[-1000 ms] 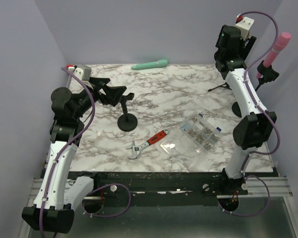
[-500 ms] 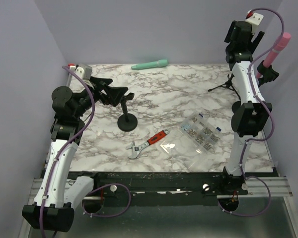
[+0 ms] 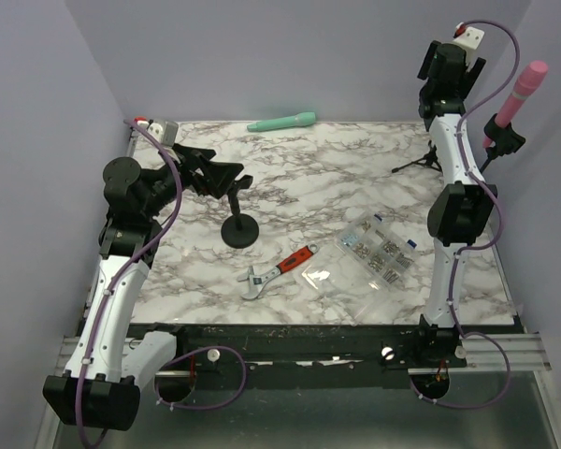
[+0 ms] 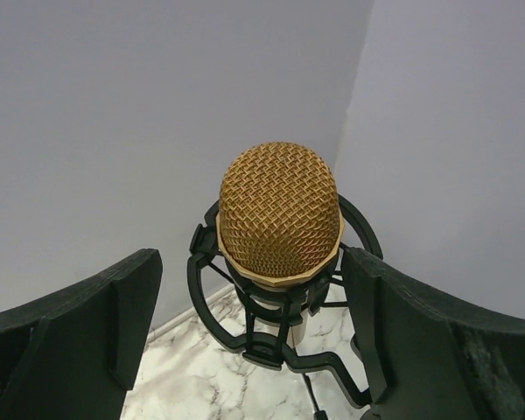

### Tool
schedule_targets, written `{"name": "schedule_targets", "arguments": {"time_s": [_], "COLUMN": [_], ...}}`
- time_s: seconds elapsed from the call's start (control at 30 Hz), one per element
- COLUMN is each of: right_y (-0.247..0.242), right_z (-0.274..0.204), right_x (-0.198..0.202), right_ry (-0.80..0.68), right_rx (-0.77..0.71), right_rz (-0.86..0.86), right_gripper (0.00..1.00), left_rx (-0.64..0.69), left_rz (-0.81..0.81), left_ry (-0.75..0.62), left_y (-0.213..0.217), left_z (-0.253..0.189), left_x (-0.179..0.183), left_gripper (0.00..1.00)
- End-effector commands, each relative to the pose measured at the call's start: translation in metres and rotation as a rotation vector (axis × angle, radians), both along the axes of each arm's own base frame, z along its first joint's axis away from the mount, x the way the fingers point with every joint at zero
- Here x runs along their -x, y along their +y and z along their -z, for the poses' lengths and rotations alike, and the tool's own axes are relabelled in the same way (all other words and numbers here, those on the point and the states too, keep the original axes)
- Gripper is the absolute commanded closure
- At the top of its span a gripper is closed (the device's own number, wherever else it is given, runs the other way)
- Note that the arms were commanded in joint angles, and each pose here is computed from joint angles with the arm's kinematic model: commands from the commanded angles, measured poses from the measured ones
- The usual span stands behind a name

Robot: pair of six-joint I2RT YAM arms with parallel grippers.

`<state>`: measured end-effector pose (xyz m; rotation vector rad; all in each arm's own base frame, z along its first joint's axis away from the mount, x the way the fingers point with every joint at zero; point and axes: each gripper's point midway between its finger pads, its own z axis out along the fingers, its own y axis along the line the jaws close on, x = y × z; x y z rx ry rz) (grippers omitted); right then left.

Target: Remove the microphone from the stand

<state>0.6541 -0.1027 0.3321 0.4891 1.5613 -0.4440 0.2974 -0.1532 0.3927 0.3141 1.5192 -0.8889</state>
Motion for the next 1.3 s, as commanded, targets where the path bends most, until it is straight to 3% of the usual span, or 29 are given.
{"name": "schedule_targets", "arguments": {"time_s": [0.0, 0.3, 0.37, 0.53, 1.1, 1.27], "right_y": [-0.013, -0.02, -0.02, -0.02, -0.02, -0.018], "right_z": [-0.011, -0.013, -0.013, -0.02, -0.113, -0.132], "right_x": [0.001, 0.001, 0.001, 0.005, 0.039, 0.047], "right_ry": [-0.064, -0.1, -0.093, -0.086, -0.264, -0.297], "right_rx": [-0.011, -0.024, -0.014, -0.009, 0.013, 0.015], "right_rz": [0.061, 0.111, 0.111, 0.102, 0.107, 0.093], "right_gripper": [0.11, 0.38, 0.49, 0.66, 0.99, 1.0], "left_rx": [0.011, 0.01, 0.007, 0.011, 0.017, 0.018], "left_rz": [0.043, 0.044, 0.04, 0.046, 0.053, 0.054], "left_ry": [-0.019, -0.025, -0.027, -0.028, -0.036, -0.036], "left_y": [-0.006, -0.006, -0.006, -0.006, -0.008, -0.008], "left_z": [-0.008, -0.009, -0.009, -0.01, -0.012, -0.012], "left_x": [0.004, 0.005, 0.006, 0.007, 0.01, 0.01], "left_gripper": [0.01, 0.01, 0.01, 0.01, 0.01, 0.01]}}
